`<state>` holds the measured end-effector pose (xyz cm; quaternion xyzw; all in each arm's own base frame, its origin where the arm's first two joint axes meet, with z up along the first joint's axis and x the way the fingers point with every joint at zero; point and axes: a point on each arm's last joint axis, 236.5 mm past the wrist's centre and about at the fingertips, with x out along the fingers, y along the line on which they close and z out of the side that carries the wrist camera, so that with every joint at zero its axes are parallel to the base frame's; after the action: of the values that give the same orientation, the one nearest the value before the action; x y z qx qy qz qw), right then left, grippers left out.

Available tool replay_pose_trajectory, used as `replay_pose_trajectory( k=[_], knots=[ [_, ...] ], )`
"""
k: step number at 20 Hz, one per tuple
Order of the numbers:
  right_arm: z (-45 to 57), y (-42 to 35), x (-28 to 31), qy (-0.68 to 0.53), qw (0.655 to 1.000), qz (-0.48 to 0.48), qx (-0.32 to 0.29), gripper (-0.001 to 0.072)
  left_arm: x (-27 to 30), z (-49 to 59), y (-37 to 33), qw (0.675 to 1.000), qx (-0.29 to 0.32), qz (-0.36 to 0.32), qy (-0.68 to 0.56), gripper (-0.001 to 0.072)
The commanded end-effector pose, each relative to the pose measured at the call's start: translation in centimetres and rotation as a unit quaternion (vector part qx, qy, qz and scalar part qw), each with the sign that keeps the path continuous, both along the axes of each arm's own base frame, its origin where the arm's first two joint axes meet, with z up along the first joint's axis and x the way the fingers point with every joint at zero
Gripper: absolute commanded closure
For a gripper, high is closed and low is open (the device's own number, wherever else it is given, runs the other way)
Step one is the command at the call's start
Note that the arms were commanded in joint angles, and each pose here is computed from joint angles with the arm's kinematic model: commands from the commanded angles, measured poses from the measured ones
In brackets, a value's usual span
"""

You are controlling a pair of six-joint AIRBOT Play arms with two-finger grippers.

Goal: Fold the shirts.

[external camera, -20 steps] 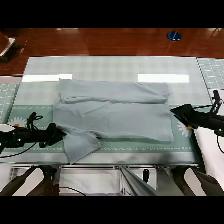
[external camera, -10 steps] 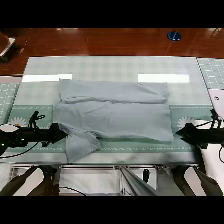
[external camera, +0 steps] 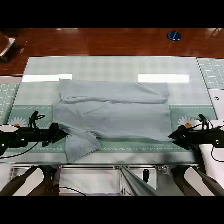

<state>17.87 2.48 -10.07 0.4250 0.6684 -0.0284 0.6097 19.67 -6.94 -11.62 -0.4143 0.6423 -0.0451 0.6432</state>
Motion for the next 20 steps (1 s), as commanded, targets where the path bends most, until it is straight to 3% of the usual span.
replay_pose_trajectory(
  k=[1,4,5,7,11,16,20],
  knots=[
    [0.1,1.1,3.1,-0.039,0.997,-0.04,0.046,0.0296,-0.1,0.2,-0.2,1.0,-0.005,-0.003,0.001,0.0689],
    [0.2,1.2,4.7,-0.061,0.994,-0.062,0.059,0.032,0.2,0.3,-0.3,1.0,-0.007,-0.001,-0.006,0.0689],
    [0.3,1.3,4.8,-0.066,0.994,-0.059,0.06,0.0369,0.6,0.6,-0.4,1.0,-0.012,0.0,-0.015,0.0689],
    [0.8,1.7,5.2,-0.095,0.993,-0.033,0.069,0.0677,1.8,1.5,-0.8,0.999,-0.027,0.01,-0.035,0.0689],
    [4.1,1.5,7.5,-0.15,0.985,0.009,0.08,0.0687,5.1,4.7,0.0,0.996,-0.028,-0.002,-0.084,0.0689],
    [8.6,-1.5,12.3,-0.204,0.978,0.003,0.046,0.0687,12.6,11.1,3.5,0.984,0.017,0.015,-0.176,0.069],
    [9.9,-0.8,15.9,-0.217,0.974,0.037,0.059,0.0687,18.2,13.6,3.8,0.98,0.019,-0.004,-0.199,0.069]
  ],
)
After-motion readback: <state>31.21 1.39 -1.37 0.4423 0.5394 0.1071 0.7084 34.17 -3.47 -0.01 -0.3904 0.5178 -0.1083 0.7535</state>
